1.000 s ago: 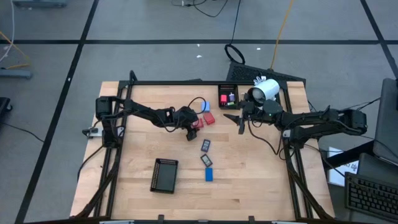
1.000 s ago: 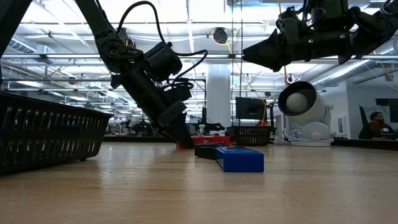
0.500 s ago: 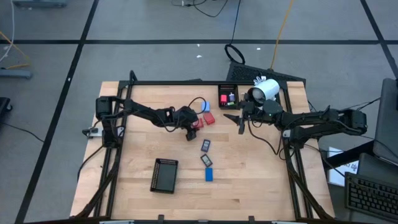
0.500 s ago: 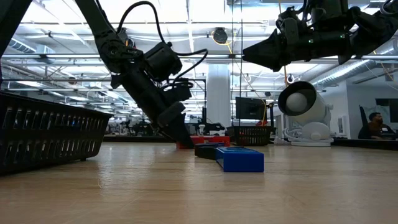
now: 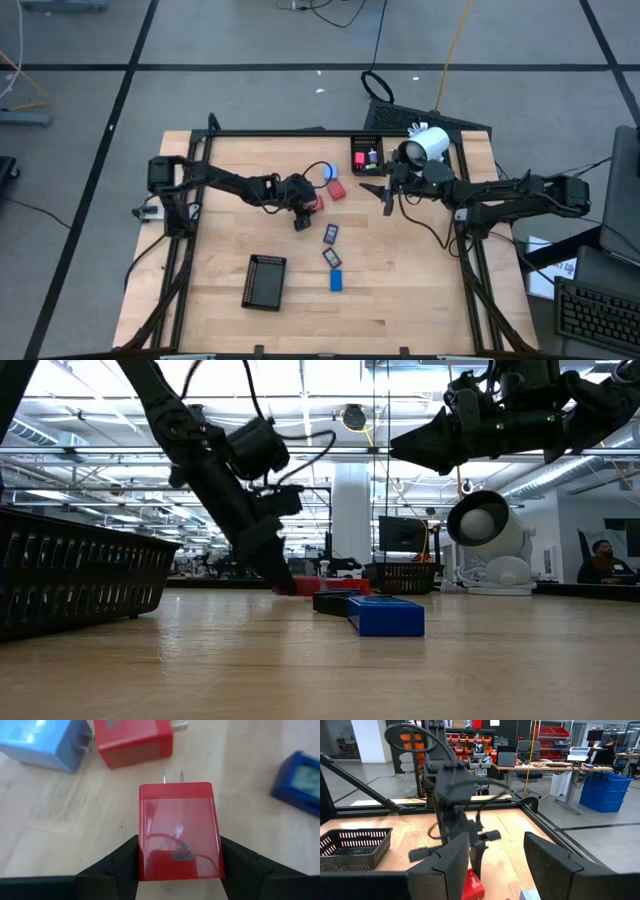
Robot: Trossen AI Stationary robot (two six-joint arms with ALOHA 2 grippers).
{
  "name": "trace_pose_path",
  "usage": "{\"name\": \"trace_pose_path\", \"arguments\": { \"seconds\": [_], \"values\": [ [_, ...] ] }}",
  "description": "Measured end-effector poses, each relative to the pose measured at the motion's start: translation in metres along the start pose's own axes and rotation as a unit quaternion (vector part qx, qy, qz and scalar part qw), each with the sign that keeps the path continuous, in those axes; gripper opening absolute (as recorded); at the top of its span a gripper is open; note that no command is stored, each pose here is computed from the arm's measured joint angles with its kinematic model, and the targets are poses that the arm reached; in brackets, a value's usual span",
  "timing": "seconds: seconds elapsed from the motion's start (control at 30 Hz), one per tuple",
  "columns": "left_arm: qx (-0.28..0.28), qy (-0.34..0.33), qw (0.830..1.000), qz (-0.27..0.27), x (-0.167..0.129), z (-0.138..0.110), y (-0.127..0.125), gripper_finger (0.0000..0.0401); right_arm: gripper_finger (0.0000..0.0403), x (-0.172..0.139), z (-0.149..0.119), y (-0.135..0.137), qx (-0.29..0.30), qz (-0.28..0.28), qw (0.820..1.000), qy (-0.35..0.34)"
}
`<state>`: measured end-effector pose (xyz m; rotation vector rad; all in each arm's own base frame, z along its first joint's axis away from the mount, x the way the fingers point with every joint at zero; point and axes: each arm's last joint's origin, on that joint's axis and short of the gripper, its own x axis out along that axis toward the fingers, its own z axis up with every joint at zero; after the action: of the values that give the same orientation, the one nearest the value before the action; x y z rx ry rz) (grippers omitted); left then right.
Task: Pick & Place Office items
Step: Put the left red charger adapter into the top black basket
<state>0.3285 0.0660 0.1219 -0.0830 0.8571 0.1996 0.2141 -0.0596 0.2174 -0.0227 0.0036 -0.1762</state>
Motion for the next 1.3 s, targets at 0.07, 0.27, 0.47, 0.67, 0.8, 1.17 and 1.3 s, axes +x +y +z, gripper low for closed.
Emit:
{"name": "trace_pose_path", "arguments": {
  "seconds": [0.07, 0.27, 0.47, 0.67, 0.8, 1.17, 1.3],
  "values": [
    [0.005, -0.017, 1.000, 0.008, -0.008, 0.006, -0.003, 0.0227, 0.0183, 0.000, 0.000, 0.000, 0.000, 0.000, 1.000, 0.000],
    [0.050, -0.078, 0.995, 0.042, -0.038, 0.026, -0.019, 0.0211, 0.0183, 0.000, 0.000, 0.000, 0.000, 0.000, 1.000, 0.000],
    [0.107, -0.112, 0.979, 0.131, -0.057, 0.034, -0.039, 0.0211, 0.0183, 0.000, -0.001, 0.000, 0.010, 0.000, 1.000, 0.006],
    [0.155, -0.135, 0.961, 0.185, -0.064, 0.038, -0.056, 0.0224, 0.0183, 0.000, -0.003, 0.000, 0.011, 0.000, 1.000, 0.013],
    [0.166, -0.141, 0.953, 0.209, -0.065, 0.039, -0.058, 0.0211, 0.0183, 0.000, -0.007, 0.000, 0.022, 0.000, 0.999, 0.035],
    [0.152, -0.179, 0.957, 0.169, -0.067, 0.045, -0.061, 0.0227, 0.0220, 0.020, -0.020, 0.015, 0.001, 0.073, 0.996, 0.052],
    [0.139, -0.221, 0.959, 0.106, -0.069, 0.051, -0.065, 0.0216, 0.0260, 0.034, -0.024, 0.030, -0.061, 0.103, 0.991, 0.051]
  ]
}}
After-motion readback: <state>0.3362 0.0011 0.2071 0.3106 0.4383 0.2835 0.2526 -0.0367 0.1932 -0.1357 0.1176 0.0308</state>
